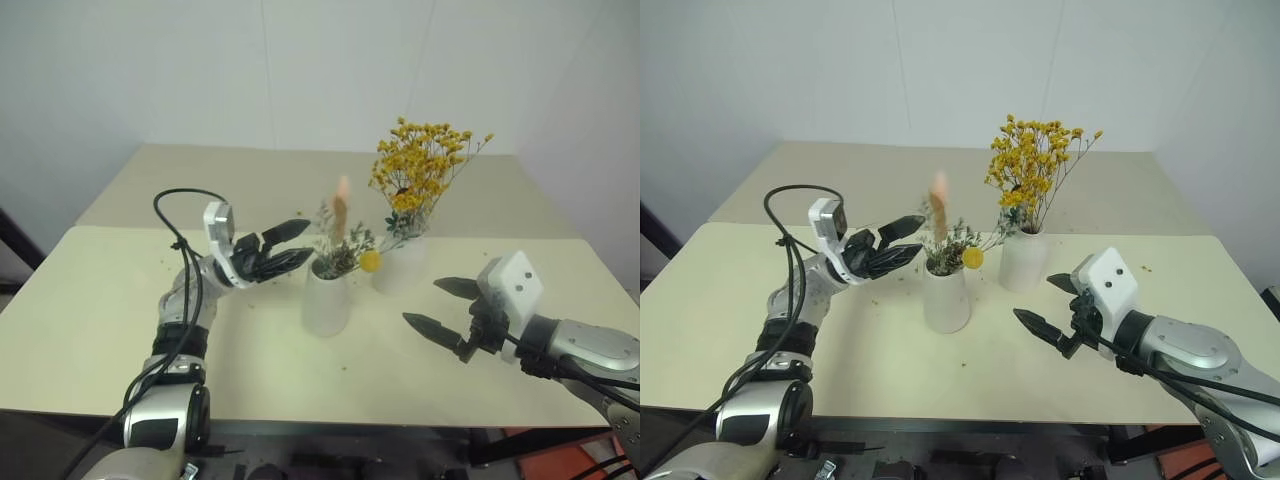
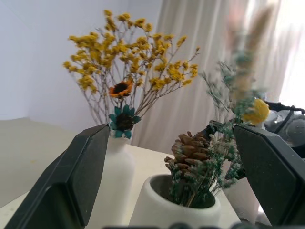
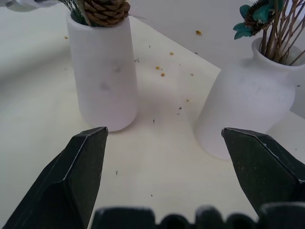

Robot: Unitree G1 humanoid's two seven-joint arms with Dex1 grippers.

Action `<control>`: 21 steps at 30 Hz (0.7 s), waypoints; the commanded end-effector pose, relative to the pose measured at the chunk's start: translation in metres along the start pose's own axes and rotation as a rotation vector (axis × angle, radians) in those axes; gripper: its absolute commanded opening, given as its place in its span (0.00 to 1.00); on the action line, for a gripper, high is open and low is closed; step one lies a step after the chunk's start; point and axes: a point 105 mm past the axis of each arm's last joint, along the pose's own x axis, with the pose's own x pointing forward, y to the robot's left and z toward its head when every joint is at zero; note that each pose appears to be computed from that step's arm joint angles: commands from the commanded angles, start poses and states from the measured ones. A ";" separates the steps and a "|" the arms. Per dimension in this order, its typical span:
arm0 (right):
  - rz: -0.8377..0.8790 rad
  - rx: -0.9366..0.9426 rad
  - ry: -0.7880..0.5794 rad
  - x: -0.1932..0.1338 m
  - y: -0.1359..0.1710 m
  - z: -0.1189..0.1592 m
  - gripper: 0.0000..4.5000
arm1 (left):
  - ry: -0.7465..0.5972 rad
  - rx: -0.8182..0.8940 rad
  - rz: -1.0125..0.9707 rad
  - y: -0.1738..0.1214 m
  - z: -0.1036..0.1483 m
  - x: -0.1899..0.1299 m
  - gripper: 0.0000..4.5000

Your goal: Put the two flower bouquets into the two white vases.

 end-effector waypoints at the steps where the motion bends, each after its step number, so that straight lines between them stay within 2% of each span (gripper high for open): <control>1: -0.018 -0.049 -0.031 -0.006 -0.004 0.010 1.00 | -0.051 0.060 0.046 -0.007 0.029 -0.012 1.00; 7: -0.054 -0.056 0.000 -0.031 -0.011 0.004 1.00 | 0.042 0.068 0.113 -0.028 0.034 -0.045 1.00; 13: -0.126 -0.080 0.020 -0.058 -0.008 -0.003 1.00 | 0.218 -0.054 0.085 -0.060 0.040 -0.073 1.00; 15: -0.152 -0.088 0.018 -0.069 -0.012 -0.002 1.00 | 0.276 -0.067 0.089 -0.057 0.048 -0.078 1.00; 18: -0.175 -0.090 -0.002 -0.081 -0.018 0.003 1.00 | 0.277 -0.076 0.133 -0.046 0.063 -0.083 1.00; 21: -0.178 -0.098 -0.016 -0.091 -0.019 0.010 1.00 | 0.294 -0.101 0.104 -0.050 0.068 -0.085 1.00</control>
